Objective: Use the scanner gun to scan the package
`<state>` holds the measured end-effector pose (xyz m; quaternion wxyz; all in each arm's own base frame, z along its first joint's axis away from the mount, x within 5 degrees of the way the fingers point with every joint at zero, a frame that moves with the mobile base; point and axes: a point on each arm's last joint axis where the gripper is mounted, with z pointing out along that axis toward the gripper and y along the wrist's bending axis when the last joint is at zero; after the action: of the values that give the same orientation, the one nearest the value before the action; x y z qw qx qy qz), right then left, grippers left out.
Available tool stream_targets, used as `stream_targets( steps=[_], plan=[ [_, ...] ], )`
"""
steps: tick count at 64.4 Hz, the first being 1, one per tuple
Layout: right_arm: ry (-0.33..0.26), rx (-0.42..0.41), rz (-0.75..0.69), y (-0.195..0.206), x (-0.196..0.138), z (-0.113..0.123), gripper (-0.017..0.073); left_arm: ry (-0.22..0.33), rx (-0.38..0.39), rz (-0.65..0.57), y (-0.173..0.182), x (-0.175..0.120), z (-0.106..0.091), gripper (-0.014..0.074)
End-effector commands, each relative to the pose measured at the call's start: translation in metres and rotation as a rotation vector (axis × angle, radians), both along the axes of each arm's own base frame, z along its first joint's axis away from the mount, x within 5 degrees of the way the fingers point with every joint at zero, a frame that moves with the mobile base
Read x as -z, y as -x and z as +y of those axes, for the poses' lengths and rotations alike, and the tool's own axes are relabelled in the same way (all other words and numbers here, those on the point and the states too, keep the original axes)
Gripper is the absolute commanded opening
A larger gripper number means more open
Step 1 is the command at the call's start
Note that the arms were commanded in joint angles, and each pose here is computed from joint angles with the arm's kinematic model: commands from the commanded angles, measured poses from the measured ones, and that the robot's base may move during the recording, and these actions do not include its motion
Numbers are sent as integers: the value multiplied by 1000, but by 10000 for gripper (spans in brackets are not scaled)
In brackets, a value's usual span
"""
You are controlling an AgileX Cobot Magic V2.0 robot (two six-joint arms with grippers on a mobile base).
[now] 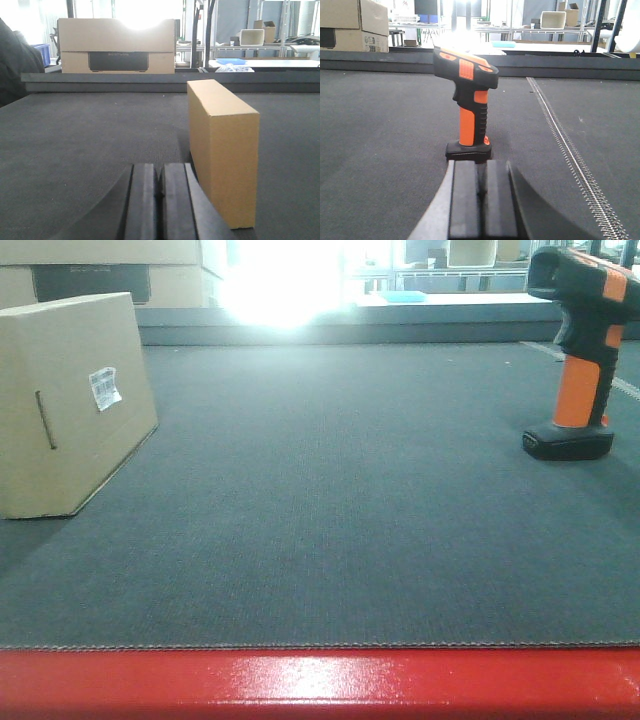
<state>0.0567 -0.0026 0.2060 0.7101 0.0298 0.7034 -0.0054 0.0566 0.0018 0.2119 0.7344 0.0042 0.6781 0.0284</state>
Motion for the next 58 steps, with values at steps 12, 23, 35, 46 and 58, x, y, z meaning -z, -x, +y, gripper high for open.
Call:
stream_targets(
  steps=[12, 23, 35, 46, 58],
  plan=[
    [9, -7, -20, 0, -2, 0, -153, 5, -1, -25, 1, -3, 0, -111],
    [9, -32, -20, 0, -2, 2, -153, 5, -1, -25, 1, -3, 0, -111],
    [9, -32, -20, 0, -2, 2, -153, 5, -1, -25, 1, -3, 0, -111],
    [9, -31, -20, 0, -2, 2, -153, 5, -1, -25, 1, -3, 0, -111],
    [9, -31, -20, 0, -2, 2, -153, 5, -1, -25, 1, -3, 0, -111]
  ],
)
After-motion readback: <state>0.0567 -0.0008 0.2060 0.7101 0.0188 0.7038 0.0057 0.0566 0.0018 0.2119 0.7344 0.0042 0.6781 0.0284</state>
